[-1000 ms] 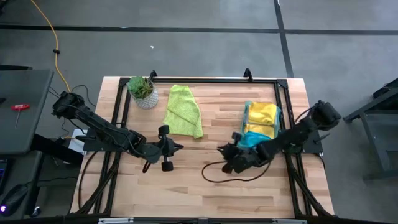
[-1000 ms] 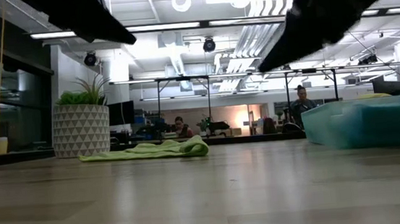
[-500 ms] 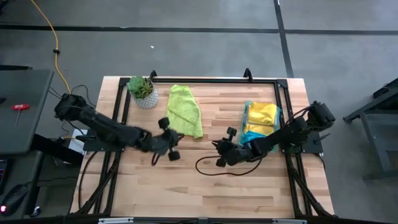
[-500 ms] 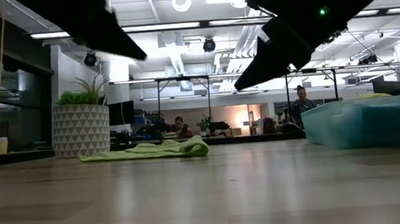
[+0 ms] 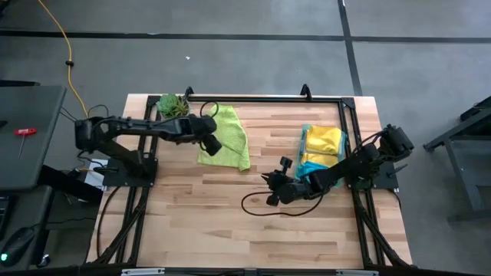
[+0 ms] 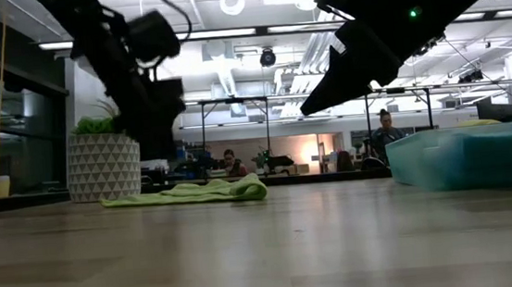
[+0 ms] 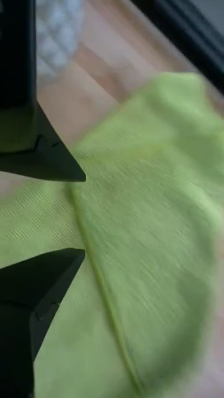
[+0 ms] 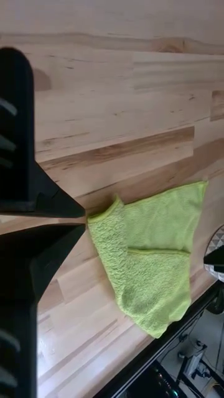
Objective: Fold microfiber towels
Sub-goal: Fold the green microfiber cloth
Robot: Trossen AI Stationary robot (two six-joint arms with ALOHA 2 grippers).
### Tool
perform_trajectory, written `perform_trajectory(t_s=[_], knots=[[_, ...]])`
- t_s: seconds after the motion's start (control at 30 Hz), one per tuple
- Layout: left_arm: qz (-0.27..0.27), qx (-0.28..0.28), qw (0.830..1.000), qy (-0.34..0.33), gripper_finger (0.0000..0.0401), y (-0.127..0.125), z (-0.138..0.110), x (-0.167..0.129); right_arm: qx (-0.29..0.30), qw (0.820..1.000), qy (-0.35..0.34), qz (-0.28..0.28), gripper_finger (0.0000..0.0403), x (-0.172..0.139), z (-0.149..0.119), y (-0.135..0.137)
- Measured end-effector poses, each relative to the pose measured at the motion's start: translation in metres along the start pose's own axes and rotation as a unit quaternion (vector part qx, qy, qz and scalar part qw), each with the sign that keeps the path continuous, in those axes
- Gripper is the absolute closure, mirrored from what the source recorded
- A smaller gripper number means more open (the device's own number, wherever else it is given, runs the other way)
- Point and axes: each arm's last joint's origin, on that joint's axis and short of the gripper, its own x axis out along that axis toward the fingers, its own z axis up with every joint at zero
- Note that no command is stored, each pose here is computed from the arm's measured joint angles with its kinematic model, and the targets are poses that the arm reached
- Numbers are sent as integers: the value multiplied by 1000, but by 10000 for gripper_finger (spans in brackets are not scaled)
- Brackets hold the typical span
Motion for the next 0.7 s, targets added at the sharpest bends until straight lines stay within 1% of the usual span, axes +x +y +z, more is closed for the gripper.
perform_trajectory(t_s=[0.07, 0.13, 0.3, 0.4, 0.47, 0.53, 0.6, 0.7], knots=[[15, -6, 1000, 26, 214, 6, 0, 8, 0, 1000, 0, 1, 385, 0, 0, 0], [25, -6, 999, 47, 209, 7, 3, 15, 0, 1000, 1, 4, 385, 0, 0, 0], [62, 8, 994, 85, 208, 2, 17, 32, 6, 1000, 5, 20, 385, 0, 0, 1], [75, -4, 991, 114, 208, 4, 26, 42, 12, 1000, 6, 24, 385, 0, 0, 1], [75, -16, 990, 121, 208, 4, 32, 47, 13, 1000, 6, 24, 385, 0, 0, 1], [61, -24, 989, 135, 208, 6, 35, 51, 13, 1000, 6, 24, 385, 0, 0, 1], [48, -38, 989, 137, 208, 7, 39, 55, 13, 1000, 6, 24, 385, 0, 0, 1], [46, -65, 986, 149, 208, 15, 39, 59, 13, 1000, 6, 24, 385, 0, 0, 1]])
